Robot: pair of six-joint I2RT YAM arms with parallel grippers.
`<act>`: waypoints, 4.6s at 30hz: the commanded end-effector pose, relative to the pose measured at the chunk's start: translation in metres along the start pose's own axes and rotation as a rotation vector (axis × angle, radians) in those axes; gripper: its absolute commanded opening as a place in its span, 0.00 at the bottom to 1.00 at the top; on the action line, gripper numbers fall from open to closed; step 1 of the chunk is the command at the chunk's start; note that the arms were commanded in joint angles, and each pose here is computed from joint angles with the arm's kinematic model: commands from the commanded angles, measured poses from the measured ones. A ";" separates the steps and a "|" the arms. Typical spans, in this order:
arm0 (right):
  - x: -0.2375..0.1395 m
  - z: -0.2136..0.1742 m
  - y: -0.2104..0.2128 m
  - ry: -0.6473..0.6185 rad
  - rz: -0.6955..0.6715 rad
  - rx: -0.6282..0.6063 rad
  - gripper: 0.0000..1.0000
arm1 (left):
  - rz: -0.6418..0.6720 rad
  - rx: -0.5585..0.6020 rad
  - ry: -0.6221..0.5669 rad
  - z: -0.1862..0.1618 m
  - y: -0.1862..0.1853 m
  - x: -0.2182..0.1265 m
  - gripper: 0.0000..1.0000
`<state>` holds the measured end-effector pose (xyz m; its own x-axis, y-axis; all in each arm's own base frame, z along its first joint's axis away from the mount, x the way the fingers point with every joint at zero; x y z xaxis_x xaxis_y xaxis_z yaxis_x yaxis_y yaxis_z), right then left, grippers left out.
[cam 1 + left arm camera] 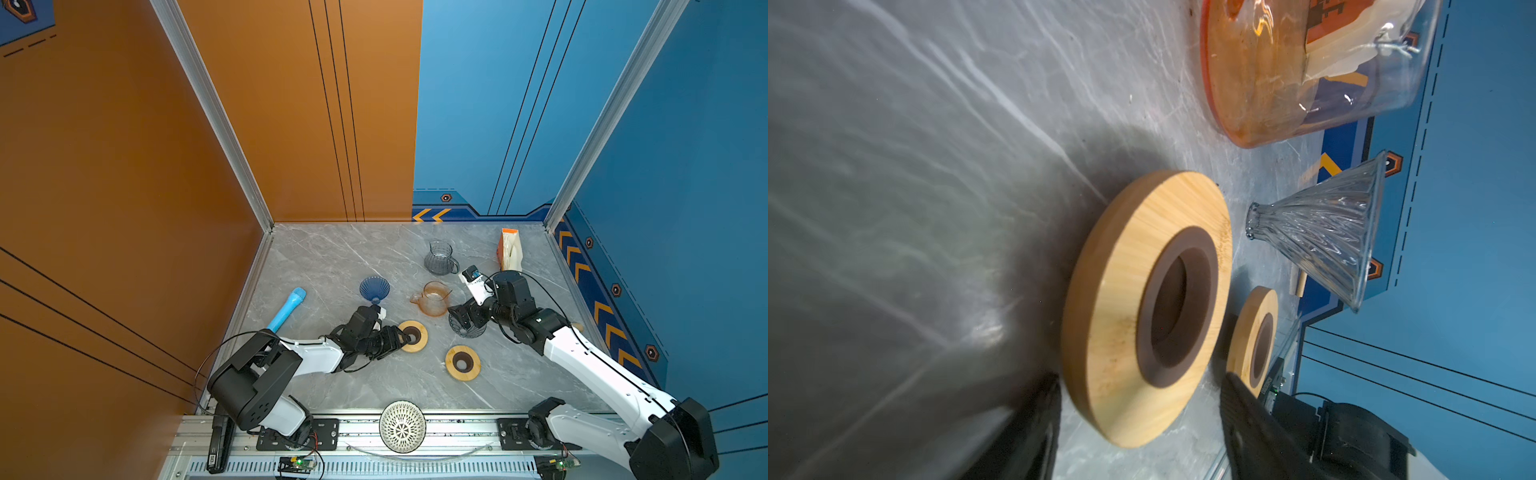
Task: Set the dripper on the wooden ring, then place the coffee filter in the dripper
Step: 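Close the left gripper on the rim of the bamboo stand, then lift the bamboo stand with the left gripper and carry it over the orange server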
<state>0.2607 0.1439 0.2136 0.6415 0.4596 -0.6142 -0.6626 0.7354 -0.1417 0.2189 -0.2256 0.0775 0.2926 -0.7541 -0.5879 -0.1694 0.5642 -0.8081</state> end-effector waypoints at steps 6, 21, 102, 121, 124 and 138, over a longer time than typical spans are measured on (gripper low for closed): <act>-0.002 0.000 -0.005 -0.014 -0.041 -0.015 1.00 | 0.019 -0.026 0.070 -0.004 0.003 0.012 0.55; -0.001 0.002 -0.007 -0.029 -0.051 0.015 1.00 | -0.012 -0.007 0.074 -0.001 -0.008 0.012 0.43; -0.022 0.007 -0.011 -0.124 -0.189 0.076 1.00 | -0.155 0.292 0.041 0.024 -0.124 -0.058 0.00; -0.028 -0.005 -0.021 -0.100 -0.237 0.076 1.00 | -0.260 0.253 0.096 0.074 -0.161 -0.003 0.01; -0.031 -0.006 -0.024 -0.107 -0.240 0.084 1.00 | -0.271 0.260 0.098 0.081 -0.166 0.002 0.01; -0.026 -0.005 -0.026 -0.114 -0.221 0.106 1.00 | -0.250 0.202 0.131 0.096 -0.157 0.029 0.06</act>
<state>0.2582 0.1095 0.2308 0.8111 0.3178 -0.4910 -0.4560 0.8694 -0.1906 0.3352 -0.3004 0.1756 0.1753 -0.8865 -0.4282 0.0568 0.4433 -0.8946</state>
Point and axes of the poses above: each gripper's point midway between its finger pads, its own x axis out along the fingers, its own y axis along the line the jaws close on, z = x × y, the point moved 6 cm from there along -x, back along the fingers, and after that the axes turned 7 degrees about -x, right-handed, at the moved point
